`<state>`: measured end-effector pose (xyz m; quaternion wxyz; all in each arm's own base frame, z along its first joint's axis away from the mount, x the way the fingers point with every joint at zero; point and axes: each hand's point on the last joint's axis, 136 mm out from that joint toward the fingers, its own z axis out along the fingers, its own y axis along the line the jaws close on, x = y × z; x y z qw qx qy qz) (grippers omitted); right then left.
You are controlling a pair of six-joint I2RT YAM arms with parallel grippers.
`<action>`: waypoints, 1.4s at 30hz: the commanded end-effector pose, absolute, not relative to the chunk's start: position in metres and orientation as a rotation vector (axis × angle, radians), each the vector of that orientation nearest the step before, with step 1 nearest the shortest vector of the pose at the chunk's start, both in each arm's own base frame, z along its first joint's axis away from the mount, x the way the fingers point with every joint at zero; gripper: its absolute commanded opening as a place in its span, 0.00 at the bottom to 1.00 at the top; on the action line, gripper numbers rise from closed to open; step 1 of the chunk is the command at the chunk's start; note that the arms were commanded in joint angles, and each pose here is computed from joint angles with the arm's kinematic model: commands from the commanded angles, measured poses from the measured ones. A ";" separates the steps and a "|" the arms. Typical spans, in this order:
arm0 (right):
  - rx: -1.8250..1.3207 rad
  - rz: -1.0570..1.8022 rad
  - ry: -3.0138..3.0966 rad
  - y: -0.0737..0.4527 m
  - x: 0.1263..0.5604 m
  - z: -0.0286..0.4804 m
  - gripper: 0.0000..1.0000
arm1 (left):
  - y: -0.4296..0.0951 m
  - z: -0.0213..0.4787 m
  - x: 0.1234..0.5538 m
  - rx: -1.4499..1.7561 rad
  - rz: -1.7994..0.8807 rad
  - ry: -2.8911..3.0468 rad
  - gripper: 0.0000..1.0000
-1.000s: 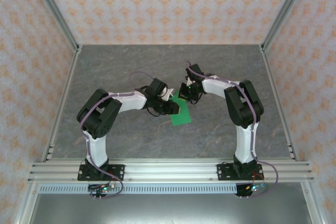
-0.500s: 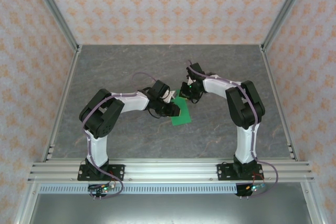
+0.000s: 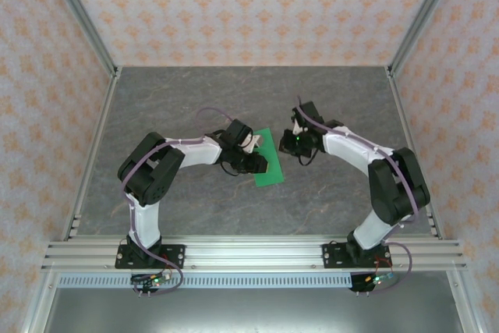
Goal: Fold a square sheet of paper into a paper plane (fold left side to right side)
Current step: Hold the square sheet of paper at the center of the table, then first fold the square sheet of paper in half at the center of the table.
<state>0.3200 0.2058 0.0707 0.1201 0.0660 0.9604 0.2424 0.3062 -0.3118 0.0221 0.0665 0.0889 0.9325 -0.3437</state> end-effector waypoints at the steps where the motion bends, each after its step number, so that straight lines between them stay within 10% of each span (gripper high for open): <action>1: 0.220 0.809 2.841 0.215 0.302 0.060 0.10 | -0.299 0.004 0.299 0.231 -0.908 2.895 0.31; 42: 0.204 0.357 3.099 0.177 0.266 -0.016 0.09 | -0.294 0.023 0.353 0.141 -0.864 2.830 0.31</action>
